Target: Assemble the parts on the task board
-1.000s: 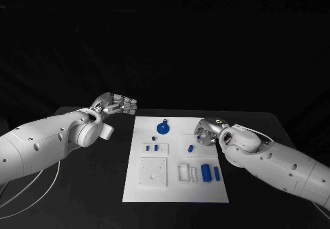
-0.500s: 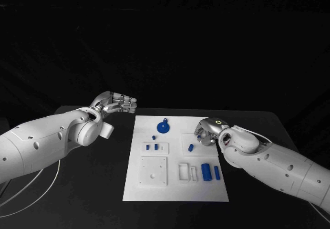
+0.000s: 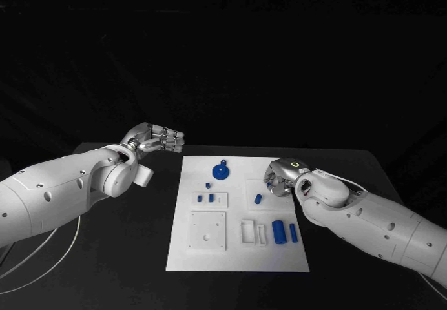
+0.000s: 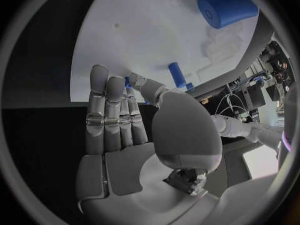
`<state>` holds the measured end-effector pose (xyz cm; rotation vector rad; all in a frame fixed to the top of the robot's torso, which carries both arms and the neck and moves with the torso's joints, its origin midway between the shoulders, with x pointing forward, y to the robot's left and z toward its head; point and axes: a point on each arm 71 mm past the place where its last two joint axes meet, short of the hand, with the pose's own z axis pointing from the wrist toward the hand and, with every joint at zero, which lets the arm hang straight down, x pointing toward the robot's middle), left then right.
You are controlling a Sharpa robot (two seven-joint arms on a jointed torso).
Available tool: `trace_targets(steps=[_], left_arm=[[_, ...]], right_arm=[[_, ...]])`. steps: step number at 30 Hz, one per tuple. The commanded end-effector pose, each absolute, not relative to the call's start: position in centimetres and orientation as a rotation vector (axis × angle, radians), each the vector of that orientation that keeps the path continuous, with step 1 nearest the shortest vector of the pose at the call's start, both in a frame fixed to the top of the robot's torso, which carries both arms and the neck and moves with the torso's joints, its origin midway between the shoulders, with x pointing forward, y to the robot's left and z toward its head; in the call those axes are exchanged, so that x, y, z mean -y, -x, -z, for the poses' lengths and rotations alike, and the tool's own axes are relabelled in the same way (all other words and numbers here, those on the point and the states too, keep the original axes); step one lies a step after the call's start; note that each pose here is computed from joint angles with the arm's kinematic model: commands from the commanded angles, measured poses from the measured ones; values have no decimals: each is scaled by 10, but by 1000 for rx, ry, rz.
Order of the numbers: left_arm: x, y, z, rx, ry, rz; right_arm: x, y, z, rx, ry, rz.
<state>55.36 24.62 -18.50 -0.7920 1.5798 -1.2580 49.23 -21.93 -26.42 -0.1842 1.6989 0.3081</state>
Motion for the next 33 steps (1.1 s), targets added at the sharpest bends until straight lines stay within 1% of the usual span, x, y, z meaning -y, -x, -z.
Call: trace_targets(steps=[1, 8, 14, 19, 26, 33], left_arm=[[-245, -554, 184, -1583, 786, 1271], [-246, -554, 184, -1588, 784, 1266], [-246, -554, 184, -1592, 781, 1265], [-246, -554, 184, -1594, 777, 1262], [-247, -554, 184, -1595, 773, 1258], [-249, -556, 185, -1596, 776, 1250]], right_arm=[[221, -490, 272, -1742, 208, -272], [217, -489, 273, -1746, 214, -277], [217, -489, 275, -1736, 228, -225], [217, -489, 274, -1714, 223, -206], [215, -488, 271, -1680, 213, -221], [214, -487, 265, -1650, 197, -261]])
